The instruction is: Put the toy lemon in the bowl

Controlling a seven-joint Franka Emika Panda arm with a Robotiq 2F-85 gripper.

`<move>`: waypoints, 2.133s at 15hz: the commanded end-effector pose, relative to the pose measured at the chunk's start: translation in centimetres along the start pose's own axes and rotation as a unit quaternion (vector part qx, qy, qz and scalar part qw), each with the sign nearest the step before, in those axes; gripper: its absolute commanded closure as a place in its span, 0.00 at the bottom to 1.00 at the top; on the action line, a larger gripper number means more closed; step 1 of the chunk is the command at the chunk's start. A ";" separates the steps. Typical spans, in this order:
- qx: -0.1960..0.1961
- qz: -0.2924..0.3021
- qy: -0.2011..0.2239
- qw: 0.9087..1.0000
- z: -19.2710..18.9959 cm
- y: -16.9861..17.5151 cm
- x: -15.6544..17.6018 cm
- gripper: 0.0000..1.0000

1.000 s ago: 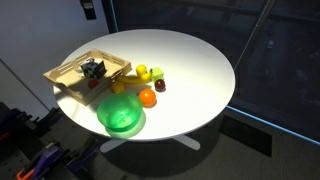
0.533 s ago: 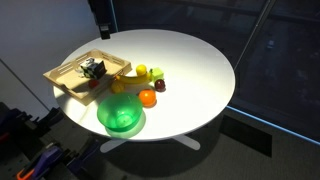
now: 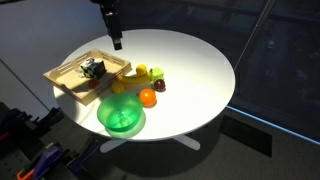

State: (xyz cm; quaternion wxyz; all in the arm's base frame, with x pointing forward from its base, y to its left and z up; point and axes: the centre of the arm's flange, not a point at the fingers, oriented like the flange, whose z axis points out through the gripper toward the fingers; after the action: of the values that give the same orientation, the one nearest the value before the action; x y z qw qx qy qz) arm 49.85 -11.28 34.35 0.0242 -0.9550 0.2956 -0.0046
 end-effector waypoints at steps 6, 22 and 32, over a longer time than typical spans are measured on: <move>-0.020 0.013 -0.006 1.000 3.4 -3.3 2.5 0.00; -0.032 -0.149 -0.005 0.988 8.4 -10.5 9.9 0.00; -0.039 -0.147 -0.003 0.988 9.4 -10.4 8.8 0.00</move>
State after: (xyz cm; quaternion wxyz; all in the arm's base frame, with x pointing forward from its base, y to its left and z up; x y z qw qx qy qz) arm 63.16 -7.31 25.39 -0.0131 -0.9883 0.1519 0.0058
